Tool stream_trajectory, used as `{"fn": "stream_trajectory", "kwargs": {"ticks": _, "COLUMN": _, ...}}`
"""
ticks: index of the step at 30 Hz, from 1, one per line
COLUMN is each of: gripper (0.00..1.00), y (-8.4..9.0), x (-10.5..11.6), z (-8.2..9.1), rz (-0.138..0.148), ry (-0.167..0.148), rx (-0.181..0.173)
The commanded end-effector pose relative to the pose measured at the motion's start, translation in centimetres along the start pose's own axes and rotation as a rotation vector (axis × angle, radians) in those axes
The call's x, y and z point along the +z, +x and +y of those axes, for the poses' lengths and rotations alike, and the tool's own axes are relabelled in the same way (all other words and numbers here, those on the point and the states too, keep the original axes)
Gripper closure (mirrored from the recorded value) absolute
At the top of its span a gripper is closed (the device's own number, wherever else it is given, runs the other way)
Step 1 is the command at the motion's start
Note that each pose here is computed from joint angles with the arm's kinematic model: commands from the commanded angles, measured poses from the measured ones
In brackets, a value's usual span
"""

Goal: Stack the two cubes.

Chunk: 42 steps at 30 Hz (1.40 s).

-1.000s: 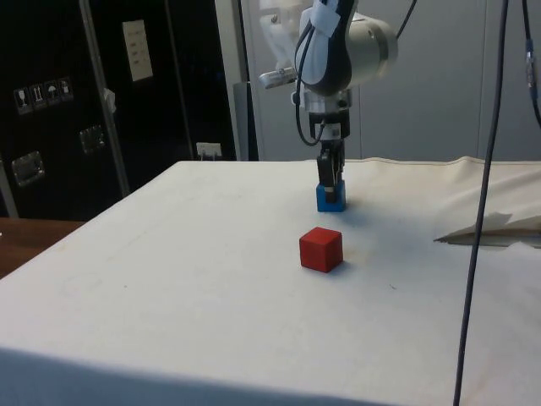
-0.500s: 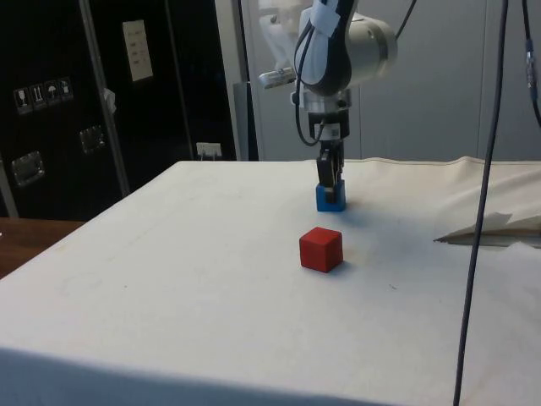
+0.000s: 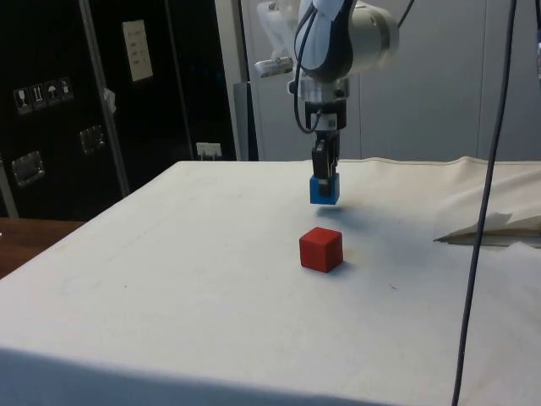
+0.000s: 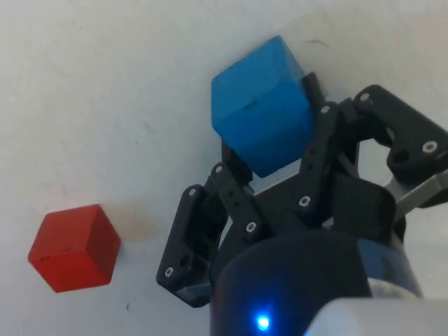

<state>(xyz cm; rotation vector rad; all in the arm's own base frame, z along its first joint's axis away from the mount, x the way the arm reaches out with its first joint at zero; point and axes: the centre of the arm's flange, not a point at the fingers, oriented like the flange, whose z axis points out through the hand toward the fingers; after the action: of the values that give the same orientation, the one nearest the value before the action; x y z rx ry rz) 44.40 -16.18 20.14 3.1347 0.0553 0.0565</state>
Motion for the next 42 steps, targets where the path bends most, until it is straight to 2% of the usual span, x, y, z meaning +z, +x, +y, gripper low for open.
{"fn": "stream_trajectory", "kwargs": {"ticks": 1, "gripper": 1.00, "y": -0.1, "x": -0.1, "z": -0.2, "rz": -0.002, "ry": -0.003, "rx": 0.002}}
{"fn": "stream_trajectory", "kwargs": {"ticks": 7, "gripper": 1.00, "y": 0.1, "x": -0.9, "z": -0.7, "rz": 0.018, "ry": 0.008, "rx": -0.001}}
{"fn": "stream_trajectory", "kwargs": {"ticks": 12, "gripper": 1.00, "y": 0.0, "x": -1.5, "z": -0.9, "rz": 0.023, "ry": 0.008, "rx": 0.001}}
{"fn": "stream_trajectory", "kwargs": {"ticks": 14, "gripper": 1.00, "y": 0.1, "x": -1.9, "z": -1.0, "rz": 0.034, "ry": 0.018, "rx": -0.002}}
{"fn": "stream_trajectory", "kwargs": {"ticks": 15, "gripper": 1.00, "y": 0.1, "x": -2.0, "z": -0.9, "rz": 0.028, "ry": 0.011, "rx": 0.001}}
{"fn": "stream_trajectory", "kwargs": {"ticks": 21, "gripper": 1.00, "y": 0.2, "x": -3.0, "z": -0.8, "rz": 0.039, "ry": 0.019, "rx": 0.009}}
{"fn": "stream_trajectory", "kwargs": {"ticks": 22, "gripper": 1.00, "y": 0.3, "x": -3.0, "z": -1.0, "rz": 0.050, "ry": 0.027, "rx": 0.004}}
{"fn": "stream_trajectory", "kwargs": {"ticks": 23, "gripper": 1.00, "y": 0.3, "x": -3.1, "z": -0.8, "rz": 0.040, "ry": 0.019, "rx": 0.010}}
{"fn": "stream_trajectory", "kwargs": {"ticks": 29, "gripper": 1.00, "y": 0.4, "x": -3.8, "z": -0.7, "rz": 0.043, "ry": 0.019, "rx": 0.015}}
{"fn": "stream_trajectory", "kwargs": {"ticks": 30, "gripper": 1.00, "y": 0.5, "x": -4.0, "z": -0.9, "rz": 0.058, "ry": 0.031, "rx": 0.012}}
{"fn": "stream_trajectory", "kwargs": {"ticks": 31, "gripper": 1.00, "y": 0.4, "x": -3.9, "z": -0.6, "rz": 0.043, "ry": 0.018, "rx": 0.015}}
{"fn": "stream_trajectory", "kwargs": {"ticks": 38, "gripper": 1.00, "y": 0.6, "x": -4.8, "z": -0.9, "rz": 0.037, "ry": 0.019, "rx": 0.011}}
{"fn": "stream_trajectory", "kwargs": {"ticks": 39, "gripper": 1.00, "y": 0.6, "x": -4.9, "z": -1.1, "rz": 0.051, "ry": 0.031, "rx": 0.008}}
{"fn": "stream_trajectory", "kwargs": {"ticks": 40, "gripper": 1.00, "y": 0.6, "x": -4.8, "z": -1.0, "rz": 0.036, "ry": 0.020, "rx": 0.010}}
{"fn": "stream_trajectory", "kwargs": {"ticks": 42, "gripper": 1.00, "y": 0.6, "x": -5.0, "z": -1.1, "rz": 0.034, "ry": 0.021, "rx": 0.010}}
